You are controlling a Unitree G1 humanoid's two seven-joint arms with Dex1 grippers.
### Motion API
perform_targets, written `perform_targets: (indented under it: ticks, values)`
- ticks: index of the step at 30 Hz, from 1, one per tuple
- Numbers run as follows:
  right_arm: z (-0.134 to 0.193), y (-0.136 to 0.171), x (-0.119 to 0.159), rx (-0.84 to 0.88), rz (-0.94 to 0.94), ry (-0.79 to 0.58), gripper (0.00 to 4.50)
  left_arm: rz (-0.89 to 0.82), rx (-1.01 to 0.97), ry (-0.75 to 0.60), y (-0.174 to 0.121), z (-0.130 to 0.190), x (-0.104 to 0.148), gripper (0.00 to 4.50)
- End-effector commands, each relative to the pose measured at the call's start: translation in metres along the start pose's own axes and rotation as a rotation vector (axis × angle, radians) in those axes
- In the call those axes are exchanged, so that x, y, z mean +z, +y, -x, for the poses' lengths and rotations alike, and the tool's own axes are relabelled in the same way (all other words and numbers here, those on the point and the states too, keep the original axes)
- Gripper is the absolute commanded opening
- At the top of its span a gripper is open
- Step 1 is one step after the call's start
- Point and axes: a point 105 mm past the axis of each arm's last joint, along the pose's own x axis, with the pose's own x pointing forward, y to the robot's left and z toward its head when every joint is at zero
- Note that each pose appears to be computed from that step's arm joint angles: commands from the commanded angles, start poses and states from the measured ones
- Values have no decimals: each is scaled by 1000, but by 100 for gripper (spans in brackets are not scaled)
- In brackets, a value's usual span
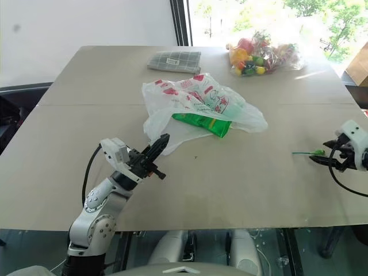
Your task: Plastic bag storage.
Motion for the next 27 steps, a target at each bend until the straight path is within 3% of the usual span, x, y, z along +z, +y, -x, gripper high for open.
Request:
perform_targets:
  ticks: [1,8,11,15,19,21,27]
  values:
    - [5,-11,7,-73,-14,-52,405,-29,-24,-43,-7,-3,11,0]
    - [6,-12,-2,-70,-18,0,405,-43,-25,-36,-3,-3,11,0]
    - [7,-12,-6,-70,-19,15,327,-45,-20,-41,-2,-2,13,0]
    - [3,-4,3,-32,-22,-23,133,-44,-28,-35,-4,-2,11,0]
    - [-7,13,23,58,-17,-73,133,-45,-24,-32,-3,-1,10,0]
    - [-17,34,50,147,4,-145,133,-47,-25,-33,-3,-1,10,0]
    - [-73,163,153,468,145,-423,133,-53,-36,-39,-9,-5,11,0]
